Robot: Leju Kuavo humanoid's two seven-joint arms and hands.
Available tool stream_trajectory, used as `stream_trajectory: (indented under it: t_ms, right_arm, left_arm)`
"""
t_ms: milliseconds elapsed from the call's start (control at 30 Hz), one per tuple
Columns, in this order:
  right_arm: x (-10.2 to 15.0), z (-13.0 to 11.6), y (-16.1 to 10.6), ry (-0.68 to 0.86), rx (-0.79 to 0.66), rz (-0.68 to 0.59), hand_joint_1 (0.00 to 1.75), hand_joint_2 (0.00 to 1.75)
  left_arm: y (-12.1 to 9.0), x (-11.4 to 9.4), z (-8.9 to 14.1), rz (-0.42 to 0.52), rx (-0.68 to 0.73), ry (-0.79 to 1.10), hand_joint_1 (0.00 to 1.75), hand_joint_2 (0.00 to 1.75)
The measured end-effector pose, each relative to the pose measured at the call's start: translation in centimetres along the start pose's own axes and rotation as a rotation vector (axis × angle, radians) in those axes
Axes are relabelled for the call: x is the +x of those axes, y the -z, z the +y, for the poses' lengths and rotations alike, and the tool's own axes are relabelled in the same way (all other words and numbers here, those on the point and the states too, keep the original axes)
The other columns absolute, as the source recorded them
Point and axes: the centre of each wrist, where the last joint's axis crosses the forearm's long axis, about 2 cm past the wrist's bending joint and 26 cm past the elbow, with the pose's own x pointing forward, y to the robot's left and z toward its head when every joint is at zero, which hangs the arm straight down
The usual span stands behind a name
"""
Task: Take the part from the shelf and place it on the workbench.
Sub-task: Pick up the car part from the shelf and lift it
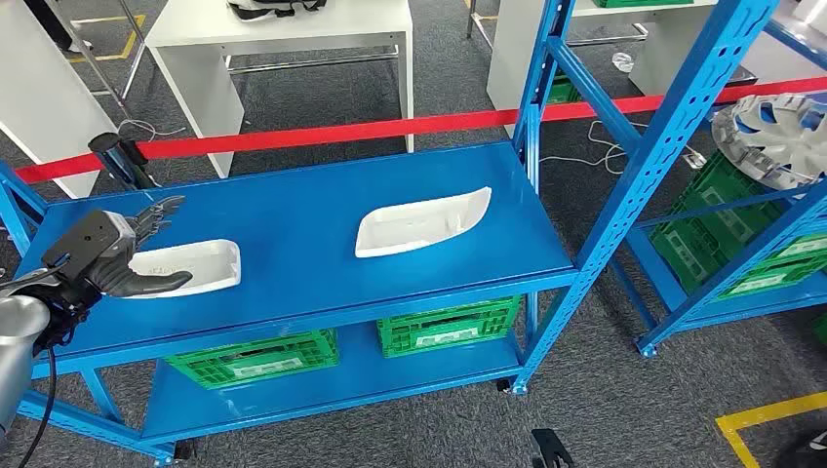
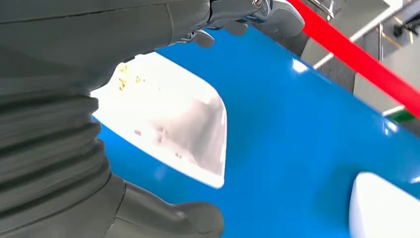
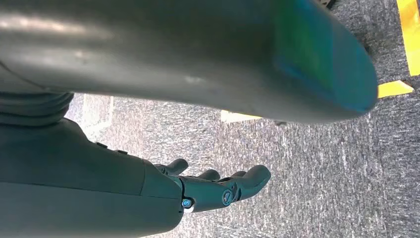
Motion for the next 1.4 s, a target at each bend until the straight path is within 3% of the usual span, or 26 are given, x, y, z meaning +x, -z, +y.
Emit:
stream_trajectory:
  t_ms: [167,433,667,967,1233,1400]
  right_arm:
    - [0.0,-0.1,0.0,-0.003,-0.002,-0.004,0.00,0.00]
    - [-0.2,-0.2,0.0,-0.023,-0.004,-0.014,0.00,0.00]
    - [-0.2,-0.3,0.0,-0.023,-0.004,-0.010,0.00,0.00]
    - [-0.1,-0.3,0.0,-0.013,-0.012,0.002,0.00,0.00]
    - [0.0,-0.3,0.0,-0.019,-0.017,0.002,0.00,0.00]
    - [0.1,-0.2,0.0,-0.021,-0.016,0.000,0.00,0.00]
  left_arm:
    - [-0.3,-0.1,-0.4,0.002,-0.032,0.013,0.00,1.75]
    - [-3.0,-0.8,-1.2,0.010,-0.100,0.037,0.00,1.75]
    - [-3.4,-0.7,-1.9,0.018,-0.129,0.063,0.00,1.75]
    - [-2.1,-0.4,-2.8,0.081,-0.109,0.334,0.00,1.75]
    - [1.0,1.0,-5.5,0.084,0.206,0.848,0.00,1.75]
    - [2.2,1.4,-7.2,0.053,0.225,0.897,0.00,1.75]
